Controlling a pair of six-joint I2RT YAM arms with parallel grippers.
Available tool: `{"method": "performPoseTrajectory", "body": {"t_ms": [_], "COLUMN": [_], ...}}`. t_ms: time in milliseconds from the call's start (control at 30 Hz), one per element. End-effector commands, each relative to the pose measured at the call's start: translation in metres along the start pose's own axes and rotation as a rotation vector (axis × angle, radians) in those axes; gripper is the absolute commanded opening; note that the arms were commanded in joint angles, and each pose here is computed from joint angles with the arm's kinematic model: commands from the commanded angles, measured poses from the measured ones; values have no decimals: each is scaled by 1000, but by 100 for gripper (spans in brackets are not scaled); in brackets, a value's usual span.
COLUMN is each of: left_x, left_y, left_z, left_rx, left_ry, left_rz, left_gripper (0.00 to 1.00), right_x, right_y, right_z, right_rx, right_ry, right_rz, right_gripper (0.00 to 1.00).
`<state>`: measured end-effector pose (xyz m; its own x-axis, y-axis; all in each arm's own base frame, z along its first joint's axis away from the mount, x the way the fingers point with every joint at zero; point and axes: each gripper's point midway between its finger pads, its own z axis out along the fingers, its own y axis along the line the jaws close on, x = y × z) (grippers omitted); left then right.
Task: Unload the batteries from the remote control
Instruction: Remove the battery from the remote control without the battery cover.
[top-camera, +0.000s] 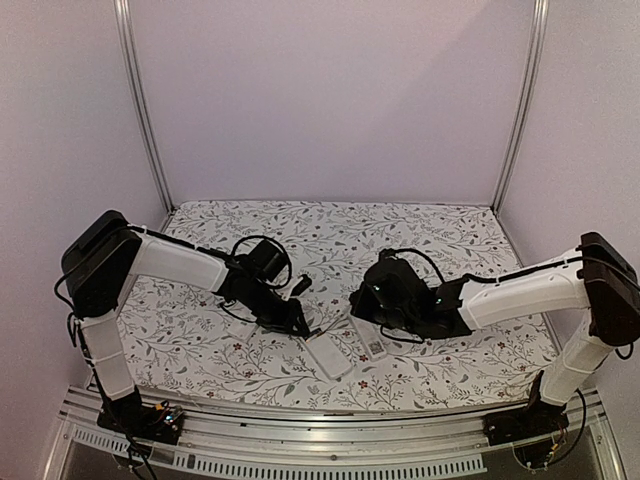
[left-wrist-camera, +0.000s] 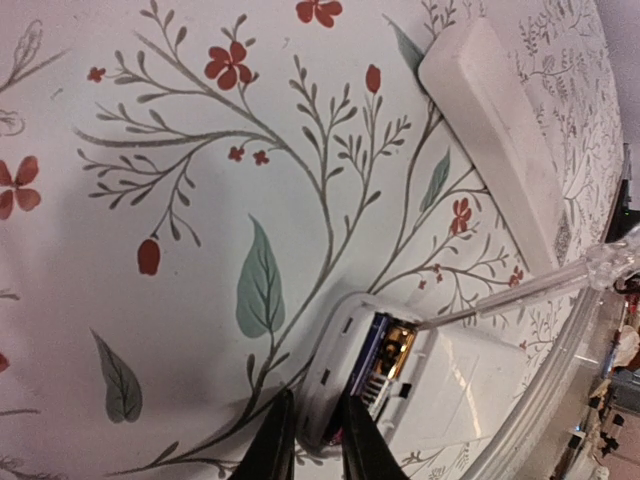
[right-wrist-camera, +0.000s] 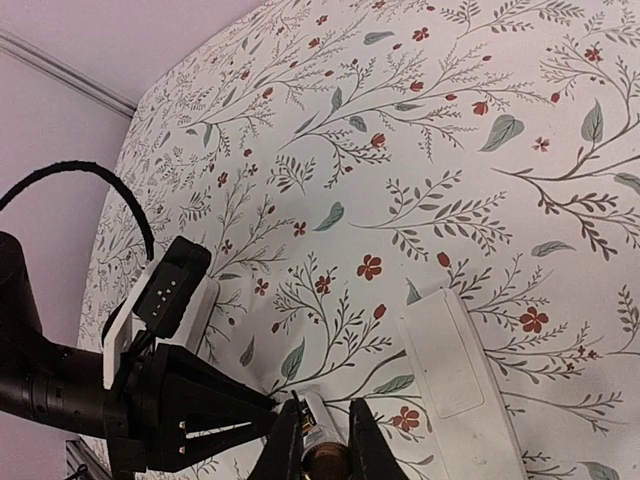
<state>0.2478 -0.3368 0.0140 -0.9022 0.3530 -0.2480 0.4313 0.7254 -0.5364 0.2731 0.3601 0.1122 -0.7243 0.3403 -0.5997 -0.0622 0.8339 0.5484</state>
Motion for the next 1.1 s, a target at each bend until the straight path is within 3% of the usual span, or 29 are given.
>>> {"method": "performPoseTrajectory", "body": {"t_ms": [0,700,1067], "left_x": [8,8,6], "left_y": [9,10,11], "left_z": [10,10,8], "left_rx": [-38,-39,-41], "left_ry": [35,35,27], "left_rz": [-5,-8,-11], "left_gripper": [16,16,16], "right_x": [14,-7,-6], "right_y": [-14,12,-13], "right_z": [1,-20,-17], "right_rx": [-44,-300,-182], "right_ry": [49,23,-7], "right_rz": [104,291,257], "right_gripper": [0,0,0]}}
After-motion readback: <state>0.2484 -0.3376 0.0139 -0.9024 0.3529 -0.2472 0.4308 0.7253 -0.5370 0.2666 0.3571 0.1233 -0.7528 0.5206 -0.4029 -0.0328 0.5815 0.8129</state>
